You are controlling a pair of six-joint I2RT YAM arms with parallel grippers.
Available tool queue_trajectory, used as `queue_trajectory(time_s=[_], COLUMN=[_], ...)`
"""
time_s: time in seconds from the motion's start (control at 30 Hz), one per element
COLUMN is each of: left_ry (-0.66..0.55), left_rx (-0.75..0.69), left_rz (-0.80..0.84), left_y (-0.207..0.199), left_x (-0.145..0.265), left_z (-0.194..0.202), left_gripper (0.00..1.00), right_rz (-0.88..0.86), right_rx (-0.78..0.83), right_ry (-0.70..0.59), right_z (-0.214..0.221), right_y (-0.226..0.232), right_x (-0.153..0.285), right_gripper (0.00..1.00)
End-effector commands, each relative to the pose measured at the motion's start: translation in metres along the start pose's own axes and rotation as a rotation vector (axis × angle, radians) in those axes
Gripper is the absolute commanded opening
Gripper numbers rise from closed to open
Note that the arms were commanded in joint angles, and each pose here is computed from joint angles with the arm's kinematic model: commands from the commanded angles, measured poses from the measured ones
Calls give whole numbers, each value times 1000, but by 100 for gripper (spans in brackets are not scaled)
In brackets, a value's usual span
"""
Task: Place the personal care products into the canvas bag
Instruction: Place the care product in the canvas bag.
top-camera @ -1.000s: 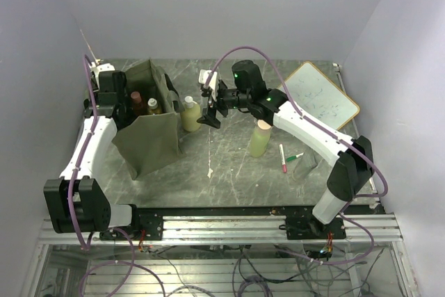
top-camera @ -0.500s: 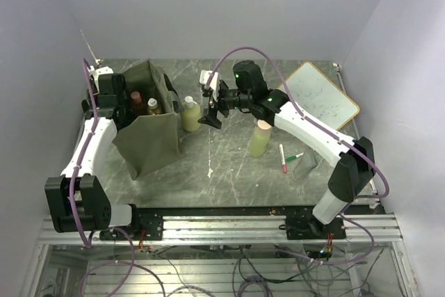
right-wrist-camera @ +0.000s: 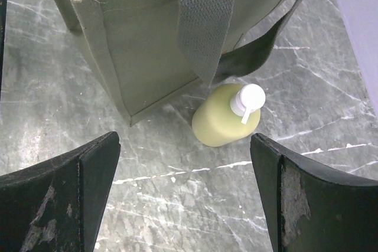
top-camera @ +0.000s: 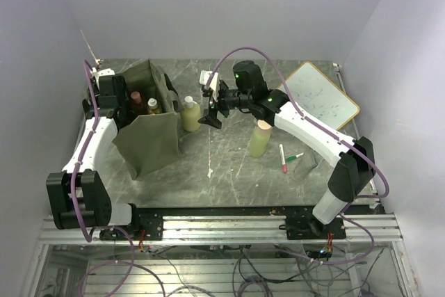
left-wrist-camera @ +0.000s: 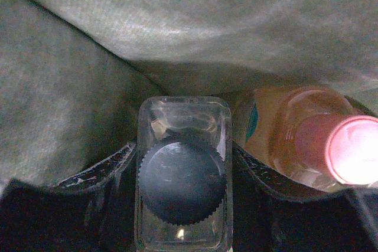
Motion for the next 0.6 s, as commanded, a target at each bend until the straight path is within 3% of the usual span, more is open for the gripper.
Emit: queue_trajectory(time_s=[0.0,0.57], left_ry=[-134,-142], left_rx=[38,42], left_rz=[-23,-18], left_y=[9,12], left_x=[-2,5], left_z=[-32,-36], left_gripper=[41,59], right_rz=[15,13], right_rx=[27,30], right_ry=[-17,-19], right_z=[-7,-9], right_y=[1,1], right_x=[11,10], right_gripper=[92,92])
Point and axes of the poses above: each gripper's point midway between its finger pads, its own x axis back along the fingers, its own y axis along the line the jaws close on, z = x × y, the point moved 4 cm from there along x, back along the fingers, and after that the axes turned 13 degrees about -x, right-handed, at the moved point
